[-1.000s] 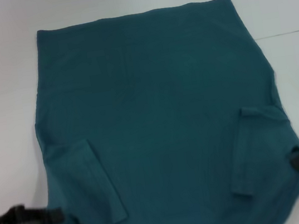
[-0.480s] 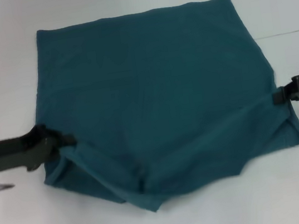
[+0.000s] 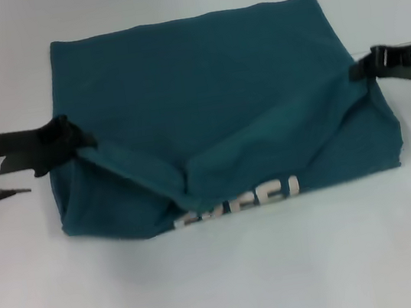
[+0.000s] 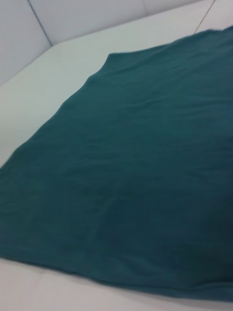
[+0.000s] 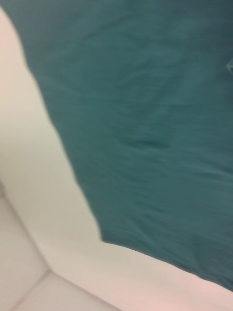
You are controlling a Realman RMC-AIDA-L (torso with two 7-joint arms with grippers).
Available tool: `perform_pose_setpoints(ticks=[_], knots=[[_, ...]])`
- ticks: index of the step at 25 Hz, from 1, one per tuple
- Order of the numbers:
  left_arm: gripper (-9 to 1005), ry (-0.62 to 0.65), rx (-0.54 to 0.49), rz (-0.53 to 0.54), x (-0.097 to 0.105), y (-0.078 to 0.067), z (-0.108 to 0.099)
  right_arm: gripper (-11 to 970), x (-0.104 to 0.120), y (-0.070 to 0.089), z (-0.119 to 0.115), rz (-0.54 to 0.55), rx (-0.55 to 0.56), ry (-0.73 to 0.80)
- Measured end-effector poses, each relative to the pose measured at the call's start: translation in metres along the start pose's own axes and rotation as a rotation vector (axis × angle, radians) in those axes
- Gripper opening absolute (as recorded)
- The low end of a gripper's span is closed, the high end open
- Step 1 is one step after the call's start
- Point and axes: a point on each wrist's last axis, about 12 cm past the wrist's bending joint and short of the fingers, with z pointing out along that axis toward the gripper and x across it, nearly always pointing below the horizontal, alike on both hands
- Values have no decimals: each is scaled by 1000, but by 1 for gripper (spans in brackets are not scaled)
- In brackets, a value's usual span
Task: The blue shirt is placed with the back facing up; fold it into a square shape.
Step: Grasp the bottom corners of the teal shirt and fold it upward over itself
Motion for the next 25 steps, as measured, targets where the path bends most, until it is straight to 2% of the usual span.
perform_pose_setpoints(ticks=[4,9,15,19,25], knots=[[13,-48,-58,52,-4,-4,11,76,-7,3,14,-20,60,-46],[13,-117,-148,139,-4,-6,26,81,-1,2,39,-81,169,-59],[13,-141,-189,208,-3,-6,35,86,6,5,55,-137,235,-80],[14,-156,-193,225,-6,-9,35,89,2,10,58,-156,246,-103],[14,-188,-185,246,-18,-20,35,94,-16,18,55,-150,234,-170]])
